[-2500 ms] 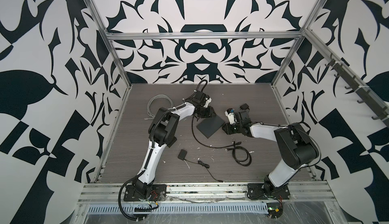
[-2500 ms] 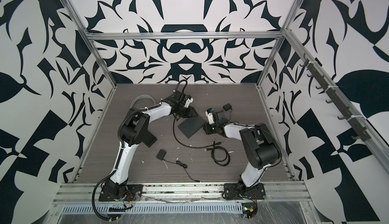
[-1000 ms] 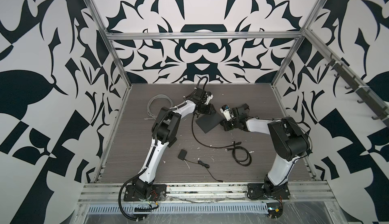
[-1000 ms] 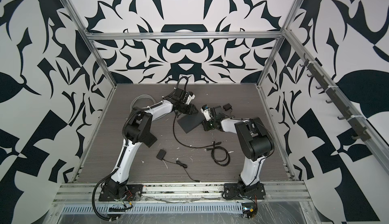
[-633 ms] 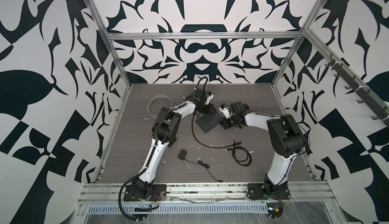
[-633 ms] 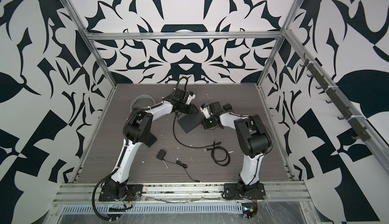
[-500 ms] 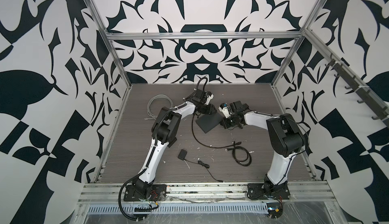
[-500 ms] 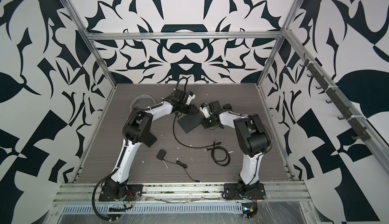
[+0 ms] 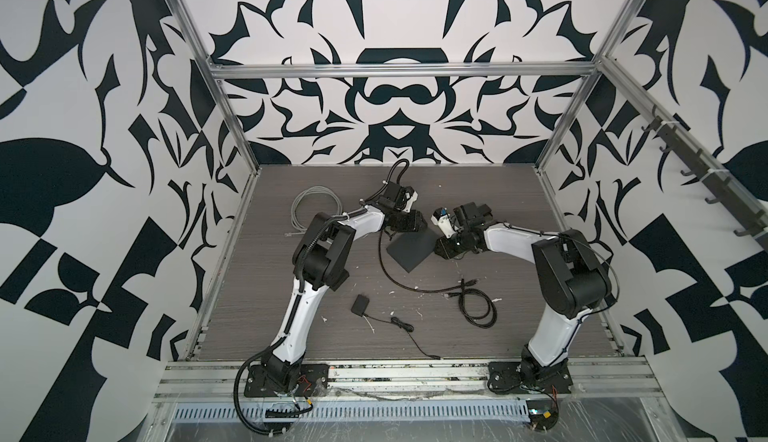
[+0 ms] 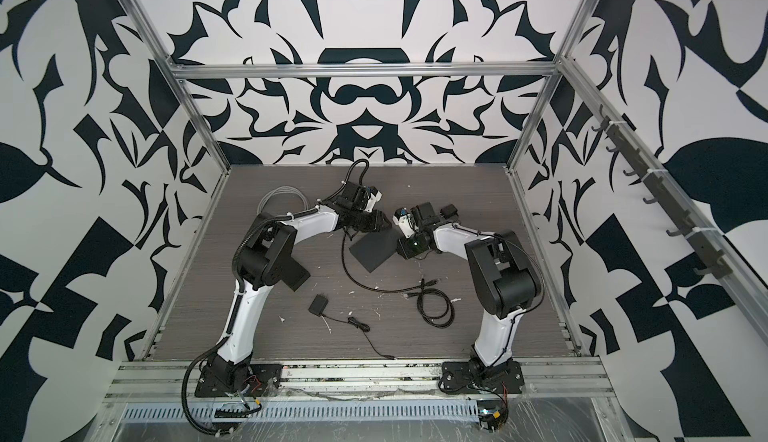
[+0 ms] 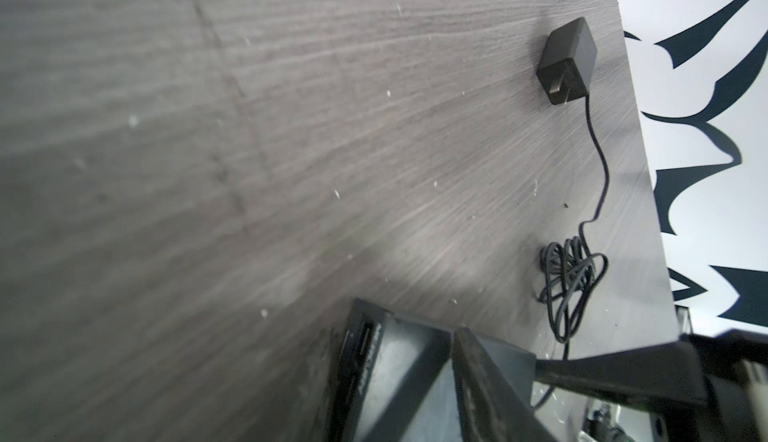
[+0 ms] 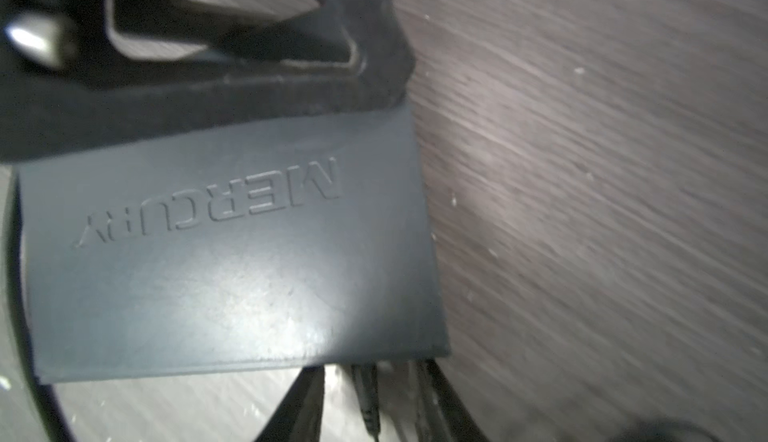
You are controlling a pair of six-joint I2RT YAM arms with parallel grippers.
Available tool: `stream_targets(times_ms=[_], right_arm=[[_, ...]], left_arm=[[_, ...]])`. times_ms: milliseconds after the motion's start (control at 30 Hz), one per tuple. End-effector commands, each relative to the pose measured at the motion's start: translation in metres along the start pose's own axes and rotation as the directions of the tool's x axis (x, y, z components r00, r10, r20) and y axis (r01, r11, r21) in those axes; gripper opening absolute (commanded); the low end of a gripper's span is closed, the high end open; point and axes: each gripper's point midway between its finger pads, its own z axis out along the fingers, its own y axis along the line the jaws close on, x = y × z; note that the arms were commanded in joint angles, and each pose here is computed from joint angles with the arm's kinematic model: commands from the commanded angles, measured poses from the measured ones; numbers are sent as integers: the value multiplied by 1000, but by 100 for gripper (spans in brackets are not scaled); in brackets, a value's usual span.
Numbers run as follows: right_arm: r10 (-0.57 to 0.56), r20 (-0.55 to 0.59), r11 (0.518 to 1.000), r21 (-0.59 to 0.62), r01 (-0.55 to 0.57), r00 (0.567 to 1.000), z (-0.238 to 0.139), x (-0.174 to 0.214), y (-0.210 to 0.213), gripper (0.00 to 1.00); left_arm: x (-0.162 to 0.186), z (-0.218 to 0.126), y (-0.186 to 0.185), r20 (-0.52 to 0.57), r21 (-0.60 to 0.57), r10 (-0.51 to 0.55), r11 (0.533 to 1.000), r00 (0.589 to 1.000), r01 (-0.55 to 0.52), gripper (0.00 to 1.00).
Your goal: Insert the plug into the switch port
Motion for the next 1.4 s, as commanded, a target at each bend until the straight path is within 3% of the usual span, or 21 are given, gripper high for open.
stream_targets(times_ms=[0,233,433,667,967,1167,1367], right_arm=[[-28,276,999,22,23,961,-39,-74,2,48],[71,365,995,35,-90,928,-65,-77,1,59],[273,409,962,-122,-244,871,-78,-65,19,68],[459,306,887,-101,-451,834,-77,-25,16,68],[617,131,786,-60,-615,776,-59,14,31,62],[641,34,768,-3,-641,767,-36,30,50,62],[638,66,768,4,-640,767,-22,20,51,63]], left_arm=[[79,17,-1,-224,-40,-149,989,963,144,49],[65,15,-6,-182,-28,-146,989,972,144,51],[52,6,-3,-141,-38,-148,989,979,144,54],[32,-5,11,-78,-61,-171,984,982,166,55],[25,-16,14,-61,-79,-159,985,985,154,55],[35,-22,13,-85,-80,-156,986,984,149,55],[56,-21,16,-133,-72,-173,984,976,165,55]])
